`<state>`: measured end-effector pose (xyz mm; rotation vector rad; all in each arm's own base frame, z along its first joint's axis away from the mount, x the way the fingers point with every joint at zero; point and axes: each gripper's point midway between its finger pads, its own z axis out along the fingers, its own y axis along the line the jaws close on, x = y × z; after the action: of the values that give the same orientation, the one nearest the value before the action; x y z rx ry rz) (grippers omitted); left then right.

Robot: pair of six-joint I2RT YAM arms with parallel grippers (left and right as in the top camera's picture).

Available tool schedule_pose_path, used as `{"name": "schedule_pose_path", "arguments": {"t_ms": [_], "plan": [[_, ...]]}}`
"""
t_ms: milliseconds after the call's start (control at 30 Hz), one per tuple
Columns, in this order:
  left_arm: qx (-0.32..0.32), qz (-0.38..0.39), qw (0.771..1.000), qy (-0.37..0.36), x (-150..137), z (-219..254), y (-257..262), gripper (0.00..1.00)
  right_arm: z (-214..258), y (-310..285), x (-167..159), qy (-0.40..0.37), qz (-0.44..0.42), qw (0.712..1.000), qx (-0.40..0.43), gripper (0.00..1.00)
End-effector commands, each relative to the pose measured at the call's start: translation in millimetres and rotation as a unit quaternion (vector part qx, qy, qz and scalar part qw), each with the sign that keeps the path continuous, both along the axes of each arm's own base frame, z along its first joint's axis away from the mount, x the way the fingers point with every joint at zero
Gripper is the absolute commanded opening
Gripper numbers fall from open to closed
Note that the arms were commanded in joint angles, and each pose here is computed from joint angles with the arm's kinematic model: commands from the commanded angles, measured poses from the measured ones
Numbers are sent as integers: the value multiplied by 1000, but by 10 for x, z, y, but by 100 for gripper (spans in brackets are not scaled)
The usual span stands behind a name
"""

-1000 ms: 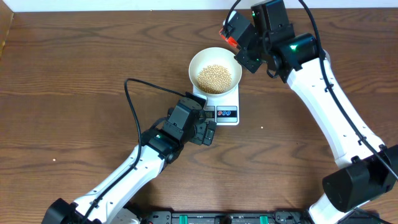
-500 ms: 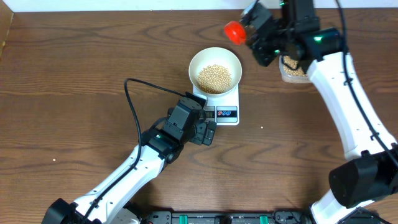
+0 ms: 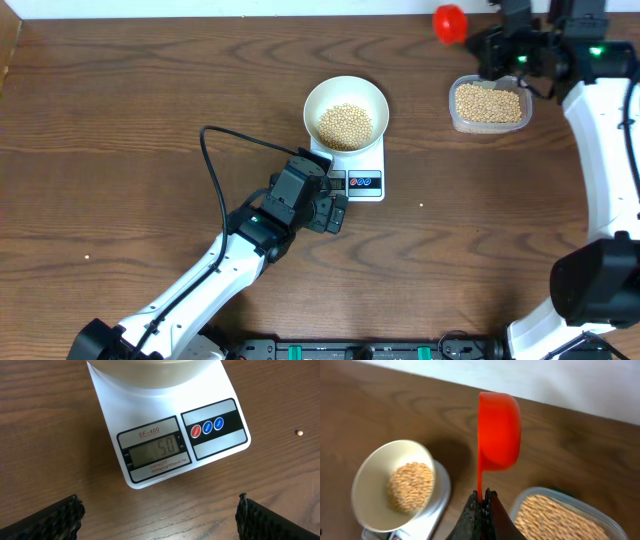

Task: Scoop item into bowl and weigh 50g on scale
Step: 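Lift the red scoop with the right gripper and carry it right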

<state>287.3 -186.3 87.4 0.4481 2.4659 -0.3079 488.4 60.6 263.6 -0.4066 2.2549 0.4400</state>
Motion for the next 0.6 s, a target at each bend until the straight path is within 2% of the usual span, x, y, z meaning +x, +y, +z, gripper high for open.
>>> {"name": "schedule_pose_path", "arguments": {"t_ms": [0, 367, 567], "plan": [[1, -2, 1000, 1, -6, -6, 14, 99, 164, -334, 44, -15, -69, 997, -22, 1], [1, -2, 1000, 1, -6, -6, 14, 99, 23, -996, 45, 12, -226, 969, -101, 1], [1, -2, 1000, 1, -6, -6, 14, 99, -94, -1045, -77, 51, -256, 960, -96, 1]]}}
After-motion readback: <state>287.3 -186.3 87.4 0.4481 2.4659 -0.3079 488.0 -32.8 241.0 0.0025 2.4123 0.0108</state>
